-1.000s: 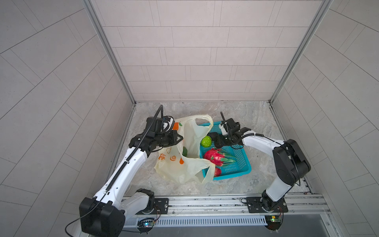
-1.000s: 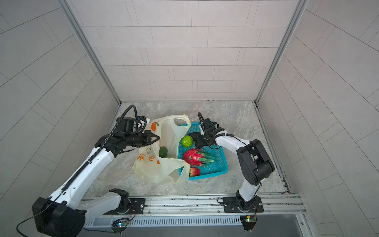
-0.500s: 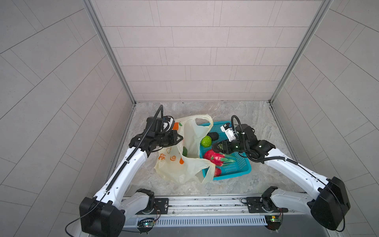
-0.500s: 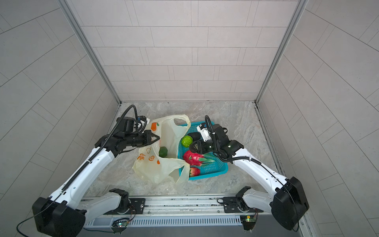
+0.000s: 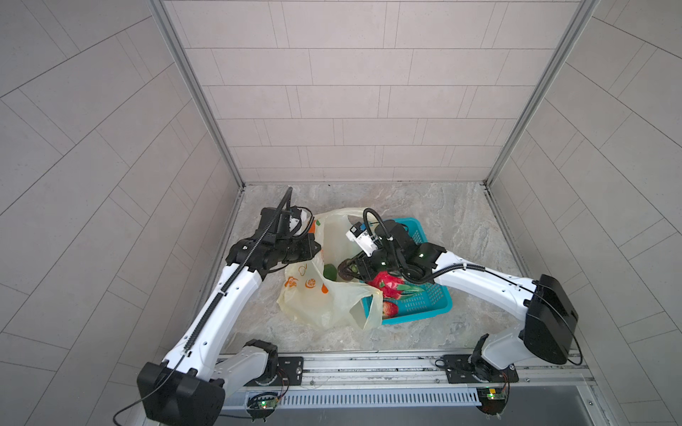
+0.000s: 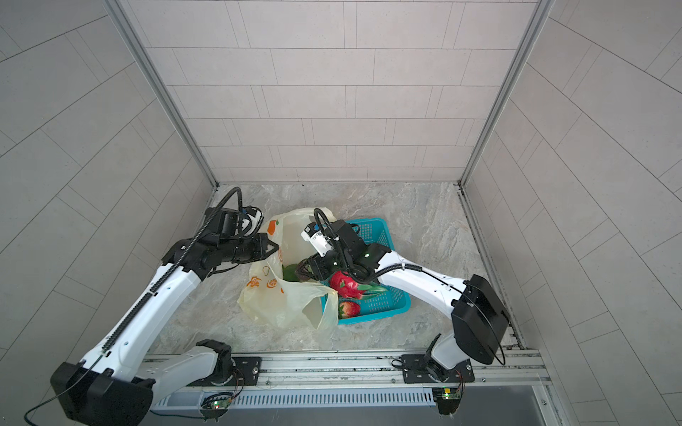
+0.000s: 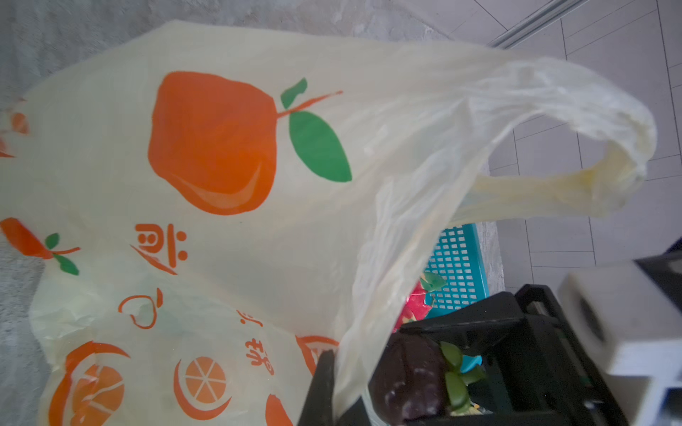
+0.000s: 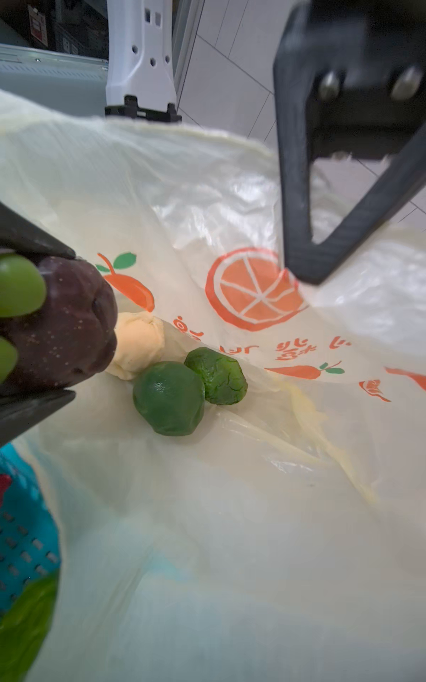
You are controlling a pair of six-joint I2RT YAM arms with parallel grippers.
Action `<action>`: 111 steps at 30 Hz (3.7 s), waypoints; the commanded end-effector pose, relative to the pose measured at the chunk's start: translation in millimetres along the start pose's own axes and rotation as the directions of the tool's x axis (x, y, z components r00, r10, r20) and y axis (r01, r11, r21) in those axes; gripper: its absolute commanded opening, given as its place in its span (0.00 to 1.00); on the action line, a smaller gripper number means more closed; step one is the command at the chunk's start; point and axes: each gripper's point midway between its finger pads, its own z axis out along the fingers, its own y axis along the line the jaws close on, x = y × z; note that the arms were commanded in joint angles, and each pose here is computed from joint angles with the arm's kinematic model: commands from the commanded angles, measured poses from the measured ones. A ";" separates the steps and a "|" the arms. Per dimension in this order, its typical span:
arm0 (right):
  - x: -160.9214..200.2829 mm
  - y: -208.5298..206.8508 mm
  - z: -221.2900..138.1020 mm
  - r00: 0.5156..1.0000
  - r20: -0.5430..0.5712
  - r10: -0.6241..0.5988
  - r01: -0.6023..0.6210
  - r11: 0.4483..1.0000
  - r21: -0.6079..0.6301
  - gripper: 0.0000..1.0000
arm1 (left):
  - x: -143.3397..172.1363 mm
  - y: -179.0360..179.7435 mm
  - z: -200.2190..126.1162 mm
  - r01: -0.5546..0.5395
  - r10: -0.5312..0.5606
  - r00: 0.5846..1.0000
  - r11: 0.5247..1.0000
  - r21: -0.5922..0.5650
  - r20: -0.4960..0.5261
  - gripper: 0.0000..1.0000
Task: Place the fruits into the plastic bag
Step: Place the fruit in the plastic bag, then pick up the fruit from the bin.
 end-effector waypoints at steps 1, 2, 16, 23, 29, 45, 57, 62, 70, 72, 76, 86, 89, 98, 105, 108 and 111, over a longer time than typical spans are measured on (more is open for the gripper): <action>-9.7 10.3 12.3 0.998 0.006 -0.060 0.060 0.998 -0.011 0.36 | 5.3 7.2 -17.3 -0.044 0.044 0.999 0.997 -0.071 0.000 0.00; -8.1 10.0 18.4 0.998 -0.002 -0.061 0.061 0.998 -0.006 0.37 | 5.5 7.2 -18.3 -0.043 0.043 0.999 0.997 -0.070 0.002 0.00; 44.9 2.2 79.7 0.962 -0.242 -0.124 0.136 0.990 0.032 0.52 | 0.5 0.7 -12.1 -0.033 0.033 0.999 0.999 -0.029 0.003 0.00; 41.9 0.0 70.1 0.966 -0.225 -0.126 0.144 0.987 0.066 0.80 | 2.4 3.9 -7.8 -0.028 0.028 1.000 0.999 -0.032 -0.001 0.00; 20.8 6.5 46.4 0.976 -0.151 -0.156 0.171 0.981 0.090 0.81 | 4.1 5.6 -4.7 -0.020 0.019 1.000 0.999 -0.032 -0.007 0.00; 3.3 -21.4 -95.5 0.982 0.135 -0.133 0.089 0.953 0.291 0.80 | 2.3 6.6 4.8 0.011 -0.011 1.000 1.000 -0.016 0.001 0.00; 17.8 -132.1 -119.0 0.924 0.316 0.215 -0.340 0.841 0.421 0.78 | 3.2 7.8 8.2 0.015 -0.015 1.000 1.000 -0.014 -0.005 0.00; 19.5 -145.7 -77.5 0.919 0.232 0.318 -0.388 0.833 0.394 0.78 | 4.7 8.8 8.9 0.012 -0.012 1.000 1.000 -0.016 -0.011 0.00; 16.6 -159.2 -32.8 0.890 0.180 0.419 -0.456 0.810 0.369 0.78 | 5.6 9.3 9.5 0.001 -0.001 1.000 1.000 -0.017 -0.011 0.00; 19.4 -164.5 -24.1 0.875 0.167 0.454 -0.482 0.791 0.375 0.78 | 5.5 9.9 10.2 0.003 -0.003 1.000 1.000 -0.018 -0.013 0.00; 29.9 -172.5 -7.4 0.846 0.107 0.523 -0.519 0.759 0.394 0.78 | 5.1 8.2 10.1 -0.007 0.007 1.000 1.000 -0.011 -0.014 0.00; 37.6 -189.7 16.2 0.779 0.111 0.618 -0.601 0.683 0.414 0.78 | 1.2 4.5 6.5 -0.026 0.026 1.000 1.000 -0.009 -0.016 0.00; 43.8 -196.0 20.6 0.755 0.127 0.643 -0.627 0.653 0.425 0.78 | 0.4 4.1 6.9 -0.026 0.026 1.000 1.000 -0.007 -0.018 0.00; 55.2 -206.6 34.8 0.731 0.132 0.670 -0.651 0.625 0.430 0.74 | -1.6 3.2 7.1 -0.023 0.023 0.999 1.000 -0.010 -0.024 0.00; 27.2 -192.1 15.9 0.795 0.154 0.586 -0.594 0.703 0.391 0.48 | -1.5 2.9 6.7 -0.016 0.016 1.000 1.000 -0.011 -0.027 0.00; 11.0 -179.6 -6.6 0.831 0.173 0.529 -0.552 0.741 0.383 0.43 | -2.2 3.0 5.4 -0.017 0.017 1.000 1.000 -0.015 -0.024 0.00; 0.3 -165.2 -39.2 0.872 0.188 0.452 -0.488 0.770 0.412 0.44 | -1.9 2.6 4.8 -0.017 0.017 1.000 1.000 -0.015 -0.024 0.00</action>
